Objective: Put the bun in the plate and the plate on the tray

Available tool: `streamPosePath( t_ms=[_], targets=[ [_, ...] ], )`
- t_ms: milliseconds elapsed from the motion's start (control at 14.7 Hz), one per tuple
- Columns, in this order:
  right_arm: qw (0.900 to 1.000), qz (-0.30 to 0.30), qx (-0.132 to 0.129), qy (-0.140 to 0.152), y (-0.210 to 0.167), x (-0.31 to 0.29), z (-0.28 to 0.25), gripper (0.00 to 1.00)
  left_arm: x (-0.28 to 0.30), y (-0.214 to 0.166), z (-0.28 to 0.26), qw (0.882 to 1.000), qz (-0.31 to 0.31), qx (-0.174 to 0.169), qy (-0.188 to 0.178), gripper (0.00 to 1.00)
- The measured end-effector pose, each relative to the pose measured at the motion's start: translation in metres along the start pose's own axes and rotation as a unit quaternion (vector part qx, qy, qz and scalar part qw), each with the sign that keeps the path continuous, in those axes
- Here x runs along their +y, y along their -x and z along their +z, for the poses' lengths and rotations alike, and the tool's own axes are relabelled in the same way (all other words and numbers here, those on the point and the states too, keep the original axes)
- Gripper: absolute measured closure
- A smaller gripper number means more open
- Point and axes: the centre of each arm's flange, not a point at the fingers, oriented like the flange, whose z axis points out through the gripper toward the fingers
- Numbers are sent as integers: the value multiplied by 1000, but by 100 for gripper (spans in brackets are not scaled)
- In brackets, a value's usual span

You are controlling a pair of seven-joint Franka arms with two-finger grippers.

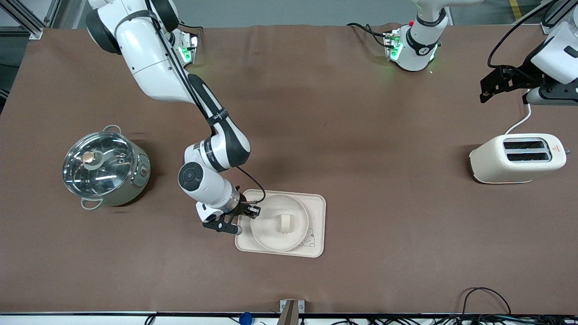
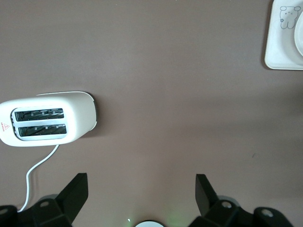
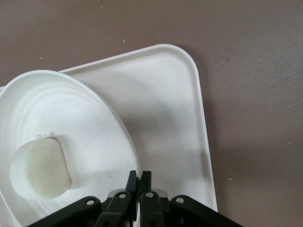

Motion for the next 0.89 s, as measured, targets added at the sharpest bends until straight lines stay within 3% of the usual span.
streamPosePath(
  t_ms=[409, 477, 886],
  targets=[
    [1000, 2, 6, -1, 0, 4, 11, 96, 2, -1, 2, 1000, 2, 1, 0, 0],
    [1000, 3, 7, -2, 0, 4, 11, 92, 2, -2, 3, 1000, 2, 1, 0, 0],
    [1000, 4, 15, -9, -5, 0, 2, 30, -1, -2, 3, 1000, -1, 2, 0, 0]
  ],
)
